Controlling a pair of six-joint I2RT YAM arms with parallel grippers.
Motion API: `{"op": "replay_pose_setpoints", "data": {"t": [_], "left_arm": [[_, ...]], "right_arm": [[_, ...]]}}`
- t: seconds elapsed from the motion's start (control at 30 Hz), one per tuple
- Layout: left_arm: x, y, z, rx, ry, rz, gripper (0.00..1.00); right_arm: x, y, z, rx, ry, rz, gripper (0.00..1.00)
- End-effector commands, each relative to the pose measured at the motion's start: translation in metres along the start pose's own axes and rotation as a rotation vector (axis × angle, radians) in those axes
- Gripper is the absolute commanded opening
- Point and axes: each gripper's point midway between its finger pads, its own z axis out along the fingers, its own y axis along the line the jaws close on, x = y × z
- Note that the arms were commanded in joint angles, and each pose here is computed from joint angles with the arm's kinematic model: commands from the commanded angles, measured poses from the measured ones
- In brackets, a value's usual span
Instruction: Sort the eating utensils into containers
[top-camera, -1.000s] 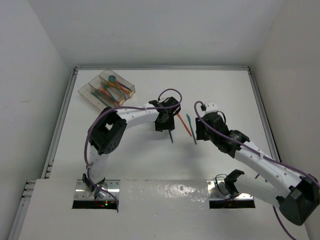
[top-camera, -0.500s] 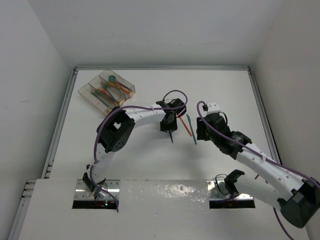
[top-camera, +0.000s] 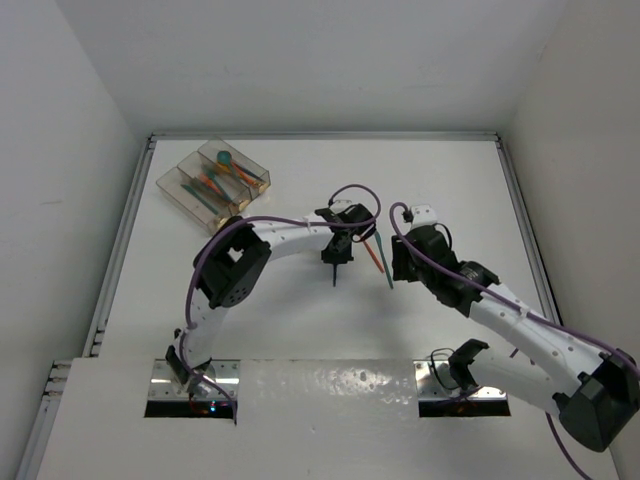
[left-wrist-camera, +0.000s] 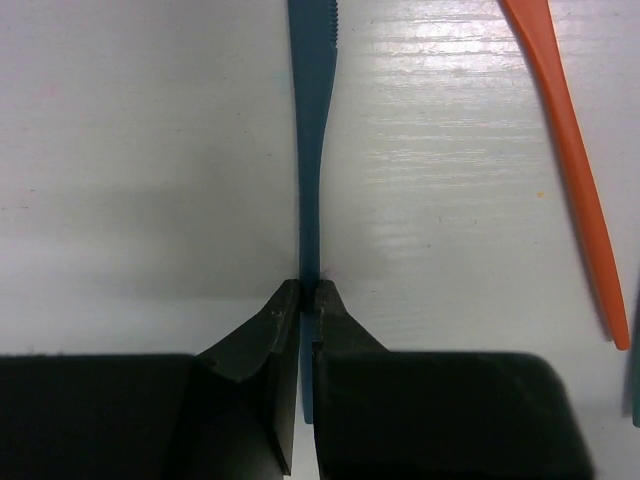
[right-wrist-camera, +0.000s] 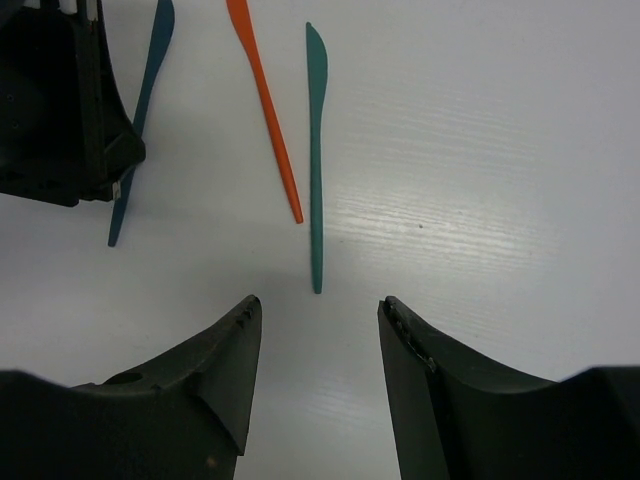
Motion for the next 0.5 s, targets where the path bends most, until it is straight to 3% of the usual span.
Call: {"op": "replay_pose_setpoints", "data": {"t": [0.0, 0.13, 0.27, 0.37, 0.47], "left_arm": [[0.033, 0.047, 0.026, -0.124, 0.109, 0.054, 0.00], [-0.046, 0.038, -0.030, 0.051, -0.069, -0.064, 0.00], [-0.117, 0.063, -0.081, 0.144, -0.205, -0.203, 0.00], [-0.159, 0.103, -0.114, 0.116, -0.312, -0.315, 0.00], [-0.186, 0.172, -0.123, -0.001, -0.382, -0.449, 0.00]], "right_arm": [[-0.016, 0.004, 0.000, -0.010, -0.047, 0.001, 0.51], [-0.019, 0.006, 0.001, -0.011, -0.049, -0.003, 0.50], [-0.023, 0.007, 0.000, -0.017, -0.053, -0.005, 0.50], [-0.024, 0.008, 0.001, -0.019, -0.056, -0.006, 0.50], [-0.027, 0.009, 0.000, -0.023, -0.058, -0.006, 0.50]]}}
